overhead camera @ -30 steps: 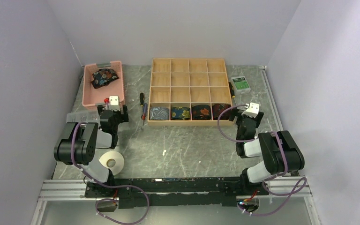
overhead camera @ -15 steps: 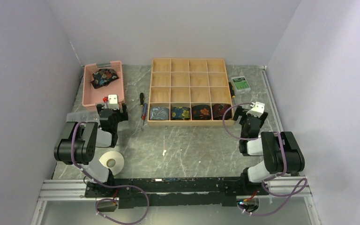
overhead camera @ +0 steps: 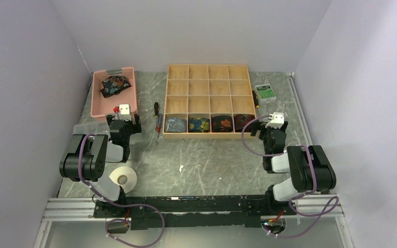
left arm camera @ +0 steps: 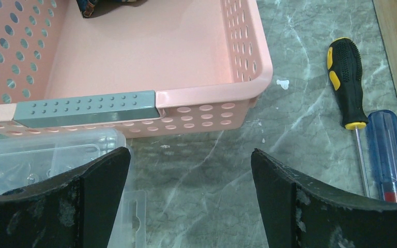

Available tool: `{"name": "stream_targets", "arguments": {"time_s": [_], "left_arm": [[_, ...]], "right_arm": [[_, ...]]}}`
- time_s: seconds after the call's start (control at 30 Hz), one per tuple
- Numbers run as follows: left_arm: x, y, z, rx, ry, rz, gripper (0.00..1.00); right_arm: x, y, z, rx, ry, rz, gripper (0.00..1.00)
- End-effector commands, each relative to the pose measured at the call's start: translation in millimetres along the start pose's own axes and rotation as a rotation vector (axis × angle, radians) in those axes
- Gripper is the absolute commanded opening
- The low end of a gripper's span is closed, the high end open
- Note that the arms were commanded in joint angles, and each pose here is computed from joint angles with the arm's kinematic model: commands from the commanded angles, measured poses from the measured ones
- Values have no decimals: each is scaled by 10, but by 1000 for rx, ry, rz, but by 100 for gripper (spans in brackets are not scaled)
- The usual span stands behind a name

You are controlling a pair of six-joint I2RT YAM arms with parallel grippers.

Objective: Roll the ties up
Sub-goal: Reset both arms

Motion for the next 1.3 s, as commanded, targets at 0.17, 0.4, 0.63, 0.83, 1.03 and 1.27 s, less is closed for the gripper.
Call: {"name": "stream_targets", "arguments": {"time_s": [0.17, 0.4, 0.63, 0.83, 1.03, 1.27], "left_arm": [[89, -27, 16, -2, 8, 56, 94], [88, -24, 16, -3, 8, 55, 94], [86, -24, 18, -4, 9, 54, 94], [87, -22, 18, -4, 9, 54, 94], [87, -24, 17, -4, 9, 54, 94], [87, -25, 19, -4, 7, 54, 94]], "right_arm": [[-43, -156, 142, -7, -43, -16, 100], [-57, -140, 140, -11, -39, -25, 100], [-55, -140, 140, -11, -39, -25, 100], [-55, -140, 141, -12, -40, -24, 100], [-55, -144, 144, -12, -39, -24, 100], [-55, -145, 145, -13, -39, -24, 100]]}}
Point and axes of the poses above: each gripper's point midway between its finger pads, its own y axis back along the fingers, its own x axis along the line the jaws close on, z = x × y, the point moved 7 cm from there along y, back along the fingers, and after that the axes turned 13 degrees about y, right-handed, at the moved point
